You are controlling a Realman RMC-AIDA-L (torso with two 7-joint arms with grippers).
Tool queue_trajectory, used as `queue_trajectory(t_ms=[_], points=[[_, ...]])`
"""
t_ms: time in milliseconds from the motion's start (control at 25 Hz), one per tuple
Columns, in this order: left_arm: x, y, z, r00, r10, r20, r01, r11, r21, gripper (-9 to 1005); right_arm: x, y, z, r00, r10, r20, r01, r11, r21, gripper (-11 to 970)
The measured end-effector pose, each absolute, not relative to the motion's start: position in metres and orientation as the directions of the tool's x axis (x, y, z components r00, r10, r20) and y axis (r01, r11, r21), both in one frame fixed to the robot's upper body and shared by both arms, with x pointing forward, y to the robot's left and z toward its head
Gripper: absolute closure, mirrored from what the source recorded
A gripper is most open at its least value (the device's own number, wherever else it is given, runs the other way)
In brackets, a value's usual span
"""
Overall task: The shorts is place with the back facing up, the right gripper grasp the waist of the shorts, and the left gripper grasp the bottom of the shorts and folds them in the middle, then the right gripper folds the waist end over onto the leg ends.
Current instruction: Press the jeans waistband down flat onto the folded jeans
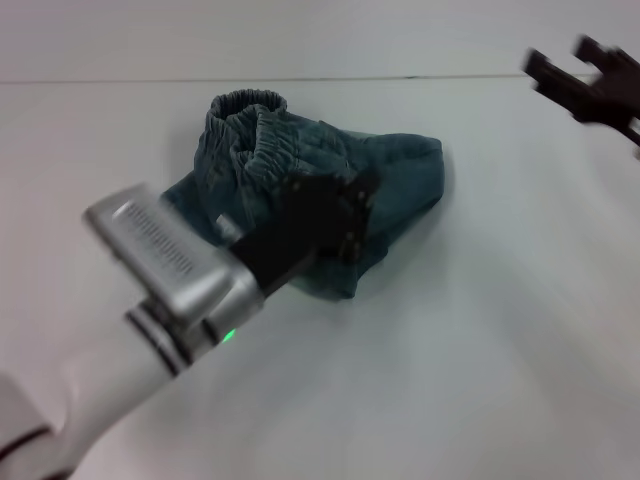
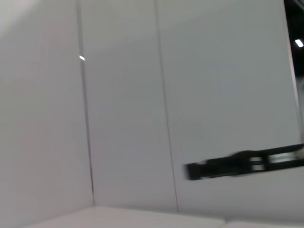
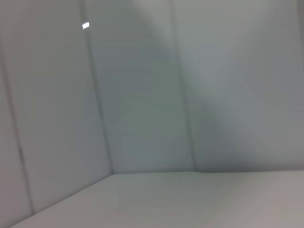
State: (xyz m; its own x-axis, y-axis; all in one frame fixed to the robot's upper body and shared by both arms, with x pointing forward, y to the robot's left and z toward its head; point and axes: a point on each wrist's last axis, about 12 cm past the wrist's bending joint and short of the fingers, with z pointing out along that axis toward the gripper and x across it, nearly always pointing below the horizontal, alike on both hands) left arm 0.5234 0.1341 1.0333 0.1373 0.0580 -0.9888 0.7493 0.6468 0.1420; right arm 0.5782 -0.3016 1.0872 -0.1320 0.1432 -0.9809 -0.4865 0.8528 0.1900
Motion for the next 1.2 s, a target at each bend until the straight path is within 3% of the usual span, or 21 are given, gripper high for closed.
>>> queue_trajectory(t_ms=[280, 600, 1000, 1200], points=[[0.573, 0.131, 1.036, 0.098, 0.316, -0.944, 0.724, 0.628, 0.286, 988, 0.528, -0.341, 1.058, -0.129, 0.277, -0.952, -0.379, 0.874, 0.305, 91], [0.619, 0.157, 1.049, 0.054, 0.49, -0.87, 0.615, 0.67, 0.416, 988, 0.508, -0.342, 1.041, -0.158, 0.322, -0.933, -0.356, 0.863, 0.358, 91], [0.638, 0.167, 1.063, 0.053, 0.528, -0.848, 0.558, 0.688, 0.463, 992, 0.505, -0.332, 1.036, -0.165, 0.321, -0.933, -0.388, 0.849, 0.36, 92], [0.618, 0.172, 1.069, 0.2, 0.387, -0.9, 0.56, 0.709, 0.429, 994, 0.505, -0.334, 1.037, -0.158, 0.322, -0.934, -0.386, 0.85, 0.358, 92]])
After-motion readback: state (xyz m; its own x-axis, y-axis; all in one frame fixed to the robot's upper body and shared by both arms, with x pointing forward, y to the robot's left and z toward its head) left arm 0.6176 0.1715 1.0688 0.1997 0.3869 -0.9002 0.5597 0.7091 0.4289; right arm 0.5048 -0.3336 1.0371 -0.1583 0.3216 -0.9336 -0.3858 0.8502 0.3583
